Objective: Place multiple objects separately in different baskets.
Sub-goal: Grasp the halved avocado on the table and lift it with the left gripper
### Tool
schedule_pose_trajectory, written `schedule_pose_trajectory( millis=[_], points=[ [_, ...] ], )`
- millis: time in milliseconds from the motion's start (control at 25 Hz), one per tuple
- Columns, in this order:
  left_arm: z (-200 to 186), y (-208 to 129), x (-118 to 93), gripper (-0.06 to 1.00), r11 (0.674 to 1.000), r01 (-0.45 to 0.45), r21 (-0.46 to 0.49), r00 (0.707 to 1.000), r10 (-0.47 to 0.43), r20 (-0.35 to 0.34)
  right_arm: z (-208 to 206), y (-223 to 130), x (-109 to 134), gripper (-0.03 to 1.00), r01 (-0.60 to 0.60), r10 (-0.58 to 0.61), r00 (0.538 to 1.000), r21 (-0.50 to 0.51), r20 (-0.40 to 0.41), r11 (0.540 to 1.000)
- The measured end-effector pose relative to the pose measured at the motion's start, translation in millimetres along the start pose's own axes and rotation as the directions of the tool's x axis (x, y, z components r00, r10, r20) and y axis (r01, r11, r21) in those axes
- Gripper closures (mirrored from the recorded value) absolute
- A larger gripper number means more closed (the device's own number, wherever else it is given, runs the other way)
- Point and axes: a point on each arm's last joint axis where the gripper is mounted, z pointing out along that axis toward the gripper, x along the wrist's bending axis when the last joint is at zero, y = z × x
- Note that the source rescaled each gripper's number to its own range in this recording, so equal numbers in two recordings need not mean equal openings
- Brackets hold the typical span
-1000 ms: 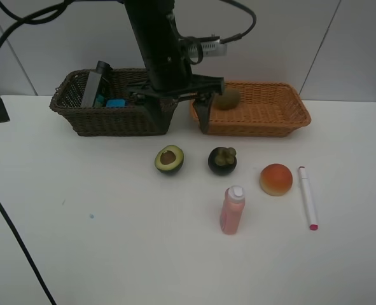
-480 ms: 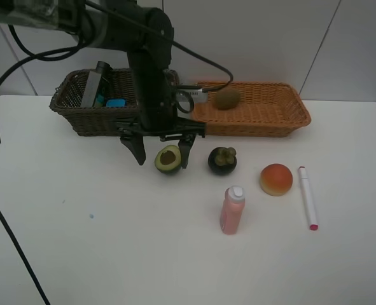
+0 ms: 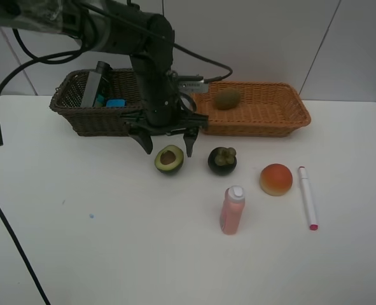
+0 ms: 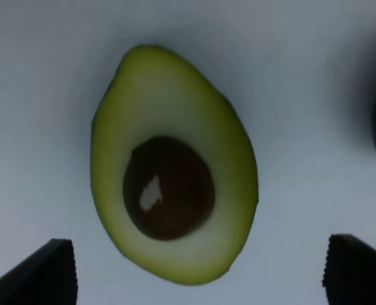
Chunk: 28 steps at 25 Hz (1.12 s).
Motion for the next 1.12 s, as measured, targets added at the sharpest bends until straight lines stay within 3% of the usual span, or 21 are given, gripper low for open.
schedule_pose_trajectory(
  millis=[1000, 1080, 1120],
  points=[
    [57.7, -1.6, 6.7, 0.0, 0.999, 0.008, 0.04, 0.999, -0.006, -0.036, 0.0, 0.0, 0.0, -0.03, 0.0, 0.0, 1.0, 0.0, 0.0, 1.0],
    [57.7, -1.4, 6.8, 0.04, 0.999, 0.007, 0.039, 0.999, -0.006, -0.037, 0.0, 0.0, 0.0, -0.03, 0.0, 0.0, 1.0, 0.0, 0.0, 1.0],
    [57.7, -1.4, 6.8, 0.12, 0.999, 0.007, 0.039, 0.999, -0.006, -0.037, 0.0, 0.0, 0.0, -0.03, 0.0, 0.0, 1.0, 0.0, 0.0, 1.0]
  ],
)
